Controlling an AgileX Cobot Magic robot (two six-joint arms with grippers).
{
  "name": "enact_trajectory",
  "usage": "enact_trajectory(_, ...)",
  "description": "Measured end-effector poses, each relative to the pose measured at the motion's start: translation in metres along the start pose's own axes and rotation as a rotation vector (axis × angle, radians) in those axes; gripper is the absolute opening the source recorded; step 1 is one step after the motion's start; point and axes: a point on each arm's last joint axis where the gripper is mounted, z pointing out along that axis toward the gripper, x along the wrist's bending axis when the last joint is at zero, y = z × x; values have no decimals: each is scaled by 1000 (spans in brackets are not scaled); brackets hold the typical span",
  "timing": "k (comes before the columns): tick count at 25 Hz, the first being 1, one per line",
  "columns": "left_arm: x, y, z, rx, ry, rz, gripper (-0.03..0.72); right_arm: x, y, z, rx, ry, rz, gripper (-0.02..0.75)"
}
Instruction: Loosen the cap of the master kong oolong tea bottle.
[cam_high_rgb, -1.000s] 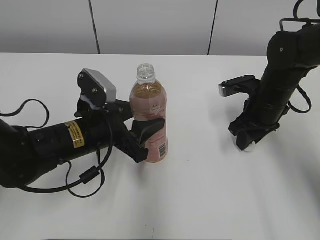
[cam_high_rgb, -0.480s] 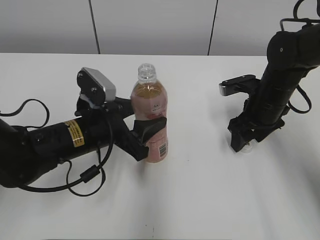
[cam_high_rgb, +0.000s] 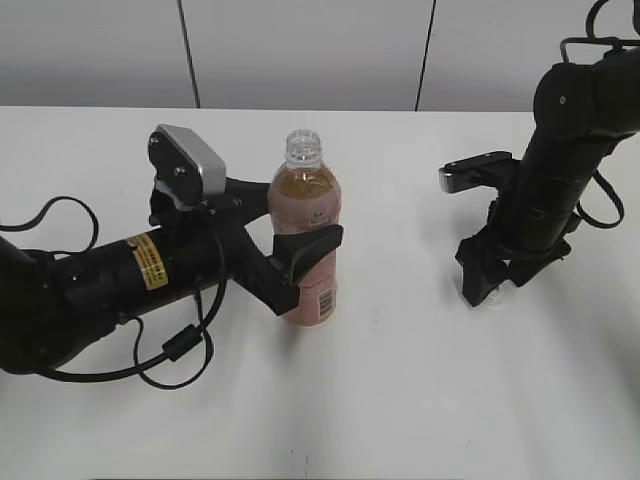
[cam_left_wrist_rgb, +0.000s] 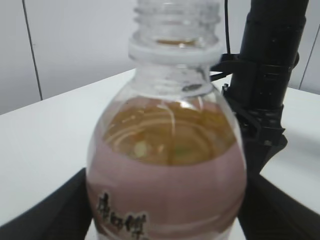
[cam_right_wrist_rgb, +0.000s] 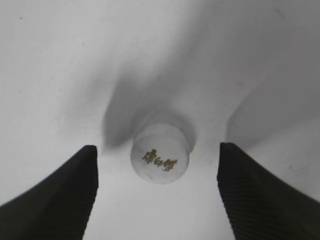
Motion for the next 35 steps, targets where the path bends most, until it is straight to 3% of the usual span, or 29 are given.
enact_trajectory(7, -3, -10, -14, 27, 10, -31, 521, 1, -1, -6, 2, 1, -2, 559)
enact_trajectory(17, 8, -20, -61, 78, 131, -102, 521, 4, -4, -22, 7, 7, -2, 559)
enact_trajectory(22, 32, 0, -81, -12, 302, -142, 521, 3, -7, -32, 5, 13, 51, 559)
enact_trajectory(28, 62, 22, -109, -126, 500, -178, 521, -20, -27, -51, 45, 37, 195, 559)
enact_trajectory(35, 87, 44, -151, -137, 704, -199, 521, -13, -71, -90, 9, 15, 312, 559)
